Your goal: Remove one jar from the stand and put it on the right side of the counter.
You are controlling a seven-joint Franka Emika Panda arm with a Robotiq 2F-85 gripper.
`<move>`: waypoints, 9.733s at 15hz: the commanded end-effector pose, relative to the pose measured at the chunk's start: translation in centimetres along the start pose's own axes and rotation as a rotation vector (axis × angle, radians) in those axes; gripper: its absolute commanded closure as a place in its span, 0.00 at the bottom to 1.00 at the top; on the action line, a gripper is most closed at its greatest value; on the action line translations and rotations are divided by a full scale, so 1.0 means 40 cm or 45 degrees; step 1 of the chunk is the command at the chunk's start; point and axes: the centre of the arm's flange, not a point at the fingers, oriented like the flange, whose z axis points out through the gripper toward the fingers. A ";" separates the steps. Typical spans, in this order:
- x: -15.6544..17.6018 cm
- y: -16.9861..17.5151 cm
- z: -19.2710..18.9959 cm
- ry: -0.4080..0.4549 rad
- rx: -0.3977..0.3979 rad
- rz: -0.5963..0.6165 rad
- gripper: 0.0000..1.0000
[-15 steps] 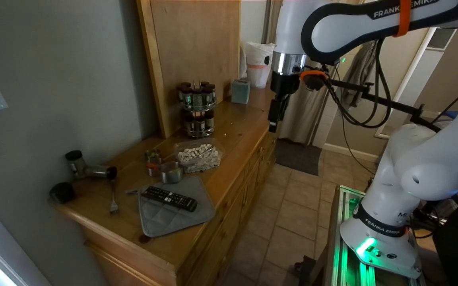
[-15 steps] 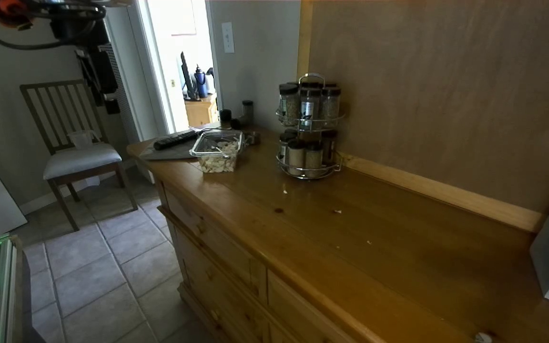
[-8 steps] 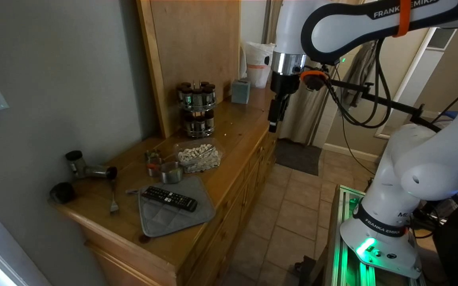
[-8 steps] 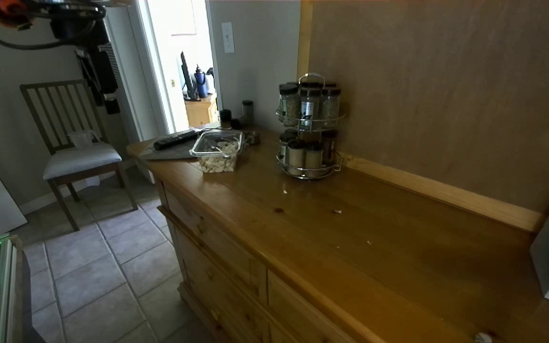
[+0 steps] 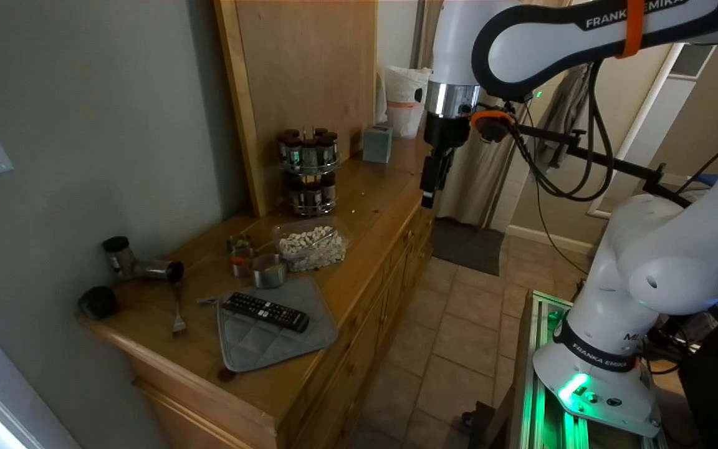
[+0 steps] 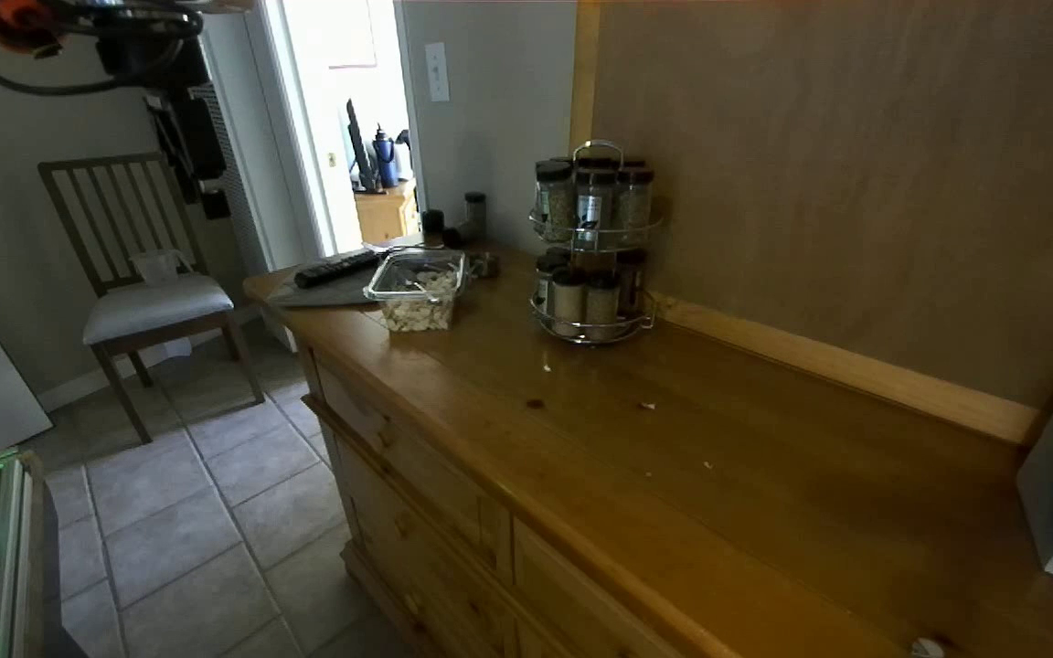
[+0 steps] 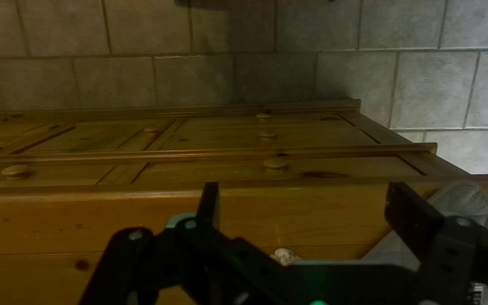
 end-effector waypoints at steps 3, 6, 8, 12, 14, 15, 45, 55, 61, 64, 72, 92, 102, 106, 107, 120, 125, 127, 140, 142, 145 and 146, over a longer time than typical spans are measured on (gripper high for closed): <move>0.000 0.000 0.000 0.000 0.000 0.000 0.00; 0.000 0.000 0.000 0.000 0.000 0.000 0.00; 0.022 -0.006 -0.009 0.018 -0.008 0.001 0.00; 0.125 -0.030 -0.086 0.114 0.018 0.005 0.00; 0.177 -0.041 -0.125 0.152 0.032 0.027 0.00; 0.207 -0.045 -0.144 0.174 0.043 0.054 0.00; 0.486 0.235 -0.097 0.482 -0.171 0.432 0.00; 0.573 0.309 -0.061 0.584 -0.114 0.325 0.00; 0.618 0.319 -0.024 0.627 -0.113 0.265 0.06; 0.636 0.327 -0.012 0.644 -0.115 0.249 0.20; 0.669 0.342 0.021 0.640 -0.115 0.231 0.35; 0.705 0.350 0.040 0.627 -0.099 0.203 0.75; 0.614 0.340 -0.089 0.643 -0.109 0.365 0.75; 0.547 0.354 -0.151 0.551 -0.118 0.474 0.75; 0.532 0.369 -0.168 0.558 -0.125 0.515 0.75; 0.632 0.765 -0.056 0.674 -0.171 1.142 0.75; 0.728 0.781 0.136 0.643 -0.226 1.176 0.75; 0.743 0.813 0.185 0.627 -0.233 1.207 0.75; 0.760 0.903 0.376 0.621 -0.268 1.191 0.75; 0.759 0.905 0.392 0.611 -0.261 1.185 0.75; 0.758 0.904 0.401 0.595 -0.253 1.172 0.75; 0.759 0.903 0.401 0.595 -0.253 1.169 0.70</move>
